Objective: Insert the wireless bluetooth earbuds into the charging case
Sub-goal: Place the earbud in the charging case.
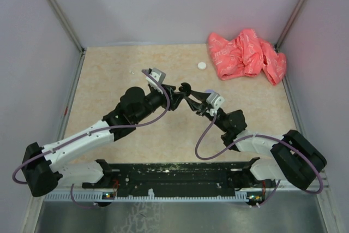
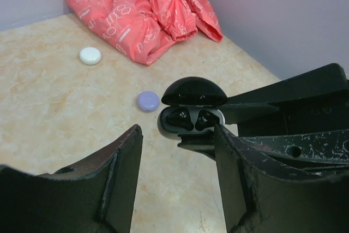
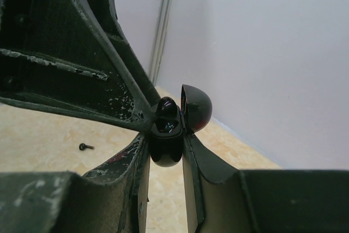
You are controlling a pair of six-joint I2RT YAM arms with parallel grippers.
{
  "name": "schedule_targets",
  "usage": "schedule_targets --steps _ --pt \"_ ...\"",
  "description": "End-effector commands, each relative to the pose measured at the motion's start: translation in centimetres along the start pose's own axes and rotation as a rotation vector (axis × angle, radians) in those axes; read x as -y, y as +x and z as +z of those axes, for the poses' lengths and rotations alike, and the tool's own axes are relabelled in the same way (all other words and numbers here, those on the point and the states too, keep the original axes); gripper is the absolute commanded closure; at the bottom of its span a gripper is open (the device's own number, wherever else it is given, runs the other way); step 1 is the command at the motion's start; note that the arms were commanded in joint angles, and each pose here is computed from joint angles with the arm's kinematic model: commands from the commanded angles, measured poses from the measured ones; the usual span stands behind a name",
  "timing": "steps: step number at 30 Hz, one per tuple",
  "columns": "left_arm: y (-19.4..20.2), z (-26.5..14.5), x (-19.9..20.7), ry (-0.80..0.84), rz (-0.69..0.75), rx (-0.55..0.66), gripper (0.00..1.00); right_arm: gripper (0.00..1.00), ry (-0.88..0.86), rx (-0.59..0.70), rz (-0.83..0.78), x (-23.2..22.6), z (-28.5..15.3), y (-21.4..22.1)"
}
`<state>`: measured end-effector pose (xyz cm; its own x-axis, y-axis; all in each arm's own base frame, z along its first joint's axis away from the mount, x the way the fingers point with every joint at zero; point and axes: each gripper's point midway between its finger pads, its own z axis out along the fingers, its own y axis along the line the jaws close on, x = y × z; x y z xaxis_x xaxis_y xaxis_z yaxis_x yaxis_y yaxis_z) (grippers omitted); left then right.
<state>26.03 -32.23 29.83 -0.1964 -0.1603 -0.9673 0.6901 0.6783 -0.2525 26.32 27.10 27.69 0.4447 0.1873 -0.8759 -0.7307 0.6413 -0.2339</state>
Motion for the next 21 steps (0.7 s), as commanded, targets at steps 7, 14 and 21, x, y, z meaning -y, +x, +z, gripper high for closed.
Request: schedule_targets --steps 7,14,21 --pt "-2.4 -1.7 -0.3 -0.054 -0.032 0.005 0.34 1.00 0.044 0.082 -0.001 0.7 0.0 -2.2" --pt "-2.2 -2.8 -1.4 -0.116 -0.046 -0.038 0.28 1.00 0.044 0.070 0.004 0.5 -0.4 -1.8" --pt "0.8 -4.3 -5.9 -0.306 -0.068 -0.155 0.24 1.00 0.046 0.056 0.014 0.4 -1.0 -1.2"
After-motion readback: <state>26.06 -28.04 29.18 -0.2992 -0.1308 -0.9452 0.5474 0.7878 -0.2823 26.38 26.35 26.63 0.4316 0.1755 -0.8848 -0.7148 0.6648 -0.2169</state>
